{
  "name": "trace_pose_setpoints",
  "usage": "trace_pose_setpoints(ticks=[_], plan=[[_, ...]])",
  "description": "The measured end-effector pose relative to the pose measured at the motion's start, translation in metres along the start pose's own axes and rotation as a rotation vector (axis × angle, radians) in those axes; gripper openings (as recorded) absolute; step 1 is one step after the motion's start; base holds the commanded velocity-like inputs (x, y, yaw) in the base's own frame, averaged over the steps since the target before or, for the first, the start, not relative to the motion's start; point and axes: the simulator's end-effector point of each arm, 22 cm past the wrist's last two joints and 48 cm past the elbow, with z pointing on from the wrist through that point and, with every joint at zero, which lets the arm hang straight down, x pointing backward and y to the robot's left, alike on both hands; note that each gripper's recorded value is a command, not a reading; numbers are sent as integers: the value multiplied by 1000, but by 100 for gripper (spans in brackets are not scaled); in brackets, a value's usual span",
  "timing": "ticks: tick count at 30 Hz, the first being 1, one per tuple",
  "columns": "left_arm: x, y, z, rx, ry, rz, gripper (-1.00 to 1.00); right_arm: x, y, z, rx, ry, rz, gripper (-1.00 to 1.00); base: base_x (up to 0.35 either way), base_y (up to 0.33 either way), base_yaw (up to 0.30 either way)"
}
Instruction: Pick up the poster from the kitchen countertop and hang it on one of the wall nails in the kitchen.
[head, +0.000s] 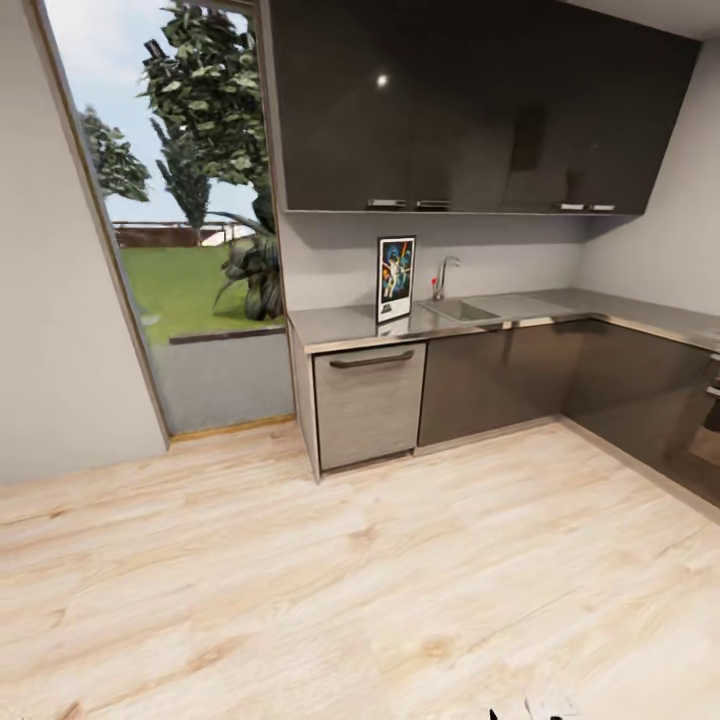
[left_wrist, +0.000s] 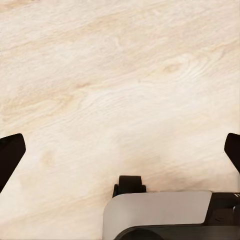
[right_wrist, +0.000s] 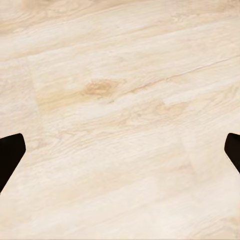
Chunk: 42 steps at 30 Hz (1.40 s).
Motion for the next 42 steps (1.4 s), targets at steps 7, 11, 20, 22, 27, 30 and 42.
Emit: trace_pose_setpoints(ticks=[7, 11, 20, 22, 27, 30, 42], plan=[[0, 0, 0, 0, 0, 0, 100, 0, 0, 0, 1, -1, 1, 100, 278, -193, 291], [0, 5, 0, -5, -1, 4, 100, 0, 0, 0, 0, -1, 0, 100, 311, -67, 291], [-1, 13, 0, -13, -1, 10, 100, 0, 0, 0, 0, -1, 0, 100, 337, 55, 288], [-1, 13, 0, -13, 0, 10, 100, 0, 0, 0, 0, -1, 0, 100, 333, 143, 163], [-1, 15, 0, -15, -1, 11, 100, 0, 0, 0, 1, -1, 0, 100, 332, 128, 54], [-1, 15, 0, -16, -1, 12, 100, 0, -1, 0, 1, -1, 0, 100, 332, 25, 9], [-2, 16, 0, -16, -3, 12, 100, 1, -2, 0, 3, 0, 2, 100, 312, -113, 1]])
